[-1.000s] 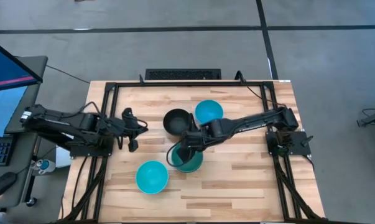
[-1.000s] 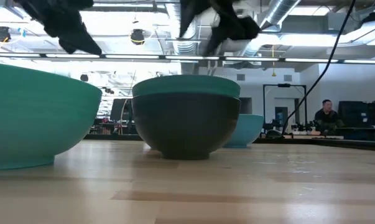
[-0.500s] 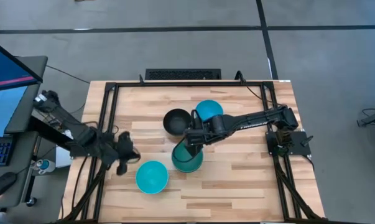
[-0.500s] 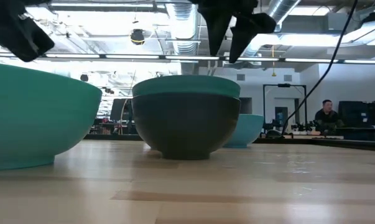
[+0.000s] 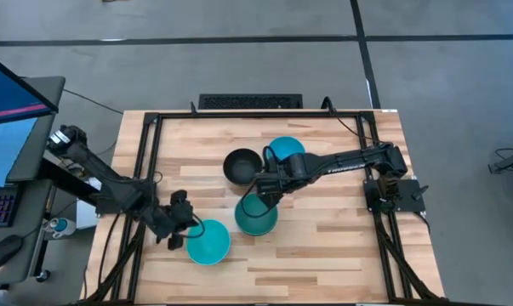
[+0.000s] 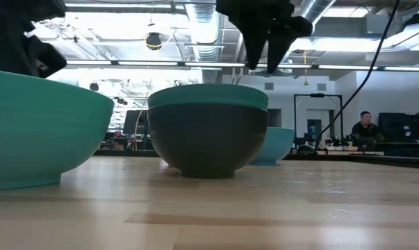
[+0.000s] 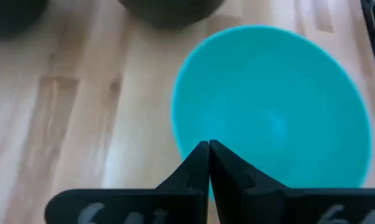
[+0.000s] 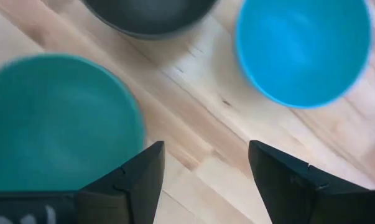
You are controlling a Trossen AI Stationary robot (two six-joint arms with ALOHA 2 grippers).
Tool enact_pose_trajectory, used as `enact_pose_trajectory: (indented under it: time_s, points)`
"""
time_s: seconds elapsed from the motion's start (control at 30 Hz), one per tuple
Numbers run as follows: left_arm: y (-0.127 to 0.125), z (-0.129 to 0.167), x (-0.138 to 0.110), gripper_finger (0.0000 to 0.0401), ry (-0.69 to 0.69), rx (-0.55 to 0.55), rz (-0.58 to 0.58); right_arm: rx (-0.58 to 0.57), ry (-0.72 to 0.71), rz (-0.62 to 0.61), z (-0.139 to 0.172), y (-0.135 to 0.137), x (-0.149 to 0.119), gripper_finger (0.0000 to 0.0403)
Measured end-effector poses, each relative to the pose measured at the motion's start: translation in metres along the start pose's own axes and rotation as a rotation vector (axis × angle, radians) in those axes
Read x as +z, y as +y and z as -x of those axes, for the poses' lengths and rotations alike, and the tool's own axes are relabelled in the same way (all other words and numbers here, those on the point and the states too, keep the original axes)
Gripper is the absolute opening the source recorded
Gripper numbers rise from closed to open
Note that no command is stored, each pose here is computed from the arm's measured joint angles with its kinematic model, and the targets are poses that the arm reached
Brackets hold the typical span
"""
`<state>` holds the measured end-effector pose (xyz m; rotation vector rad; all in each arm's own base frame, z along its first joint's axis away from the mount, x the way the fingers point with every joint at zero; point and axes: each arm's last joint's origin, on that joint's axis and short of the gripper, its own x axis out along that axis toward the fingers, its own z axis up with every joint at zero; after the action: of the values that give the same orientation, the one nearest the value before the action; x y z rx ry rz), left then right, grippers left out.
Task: Nest bowls inside each other
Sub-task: Stack the bottom blue bowl on top of the green bowl
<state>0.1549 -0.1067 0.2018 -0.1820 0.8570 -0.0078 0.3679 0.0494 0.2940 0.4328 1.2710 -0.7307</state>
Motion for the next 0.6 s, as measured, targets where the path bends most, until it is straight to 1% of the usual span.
enact_pose_trajectory:
  time_s: [0.13, 0.2, 0.27, 0.33, 0.37, 0.43, 0.53, 0.6]
  points:
    - [0.001, 0.0, 0.004, 0.0002, 0.003, -0.057, -0.058, -0.023, 0.017, 0.027, 0.0, -0.002, -0.002, 0.0255]
    - [0.0, -0.001, 0.008, 0.0002, -0.017, -0.073, -0.062, -0.037, 0.015, 0.036, 0.0, -0.003, -0.002, 0.0255]
    - [0.003, -0.003, 0.01, 0.0002, -0.009, -0.08, -0.037, -0.06, 0.021, 0.043, 0.0, -0.005, -0.003, 0.0255]
    - [0.008, -0.005, 0.011, 0.0003, 0.024, -0.083, 0.034, -0.087, 0.023, 0.058, 0.0, -0.007, -0.004, 0.0255]
    - [0.011, -0.006, 0.012, 0.0003, 0.04, -0.077, 0.056, -0.106, 0.017, 0.071, 0.001, -0.008, -0.004, 0.0255]
    - [0.016, -0.007, 0.011, 0.0009, 0.064, -0.04, 0.062, -0.14, 0.009, 0.087, 0.001, -0.01, -0.005, 0.0255]
    - [0.021, -0.008, 0.012, 0.0032, 0.069, -0.008, 0.067, -0.171, 0.014, 0.099, 0.001, -0.013, -0.006, 0.0255]
    - [0.025, -0.009, 0.012, 0.0055, 0.085, 0.002, 0.109, -0.186, 0.024, 0.105, 0.001, -0.014, -0.007, 0.0255]
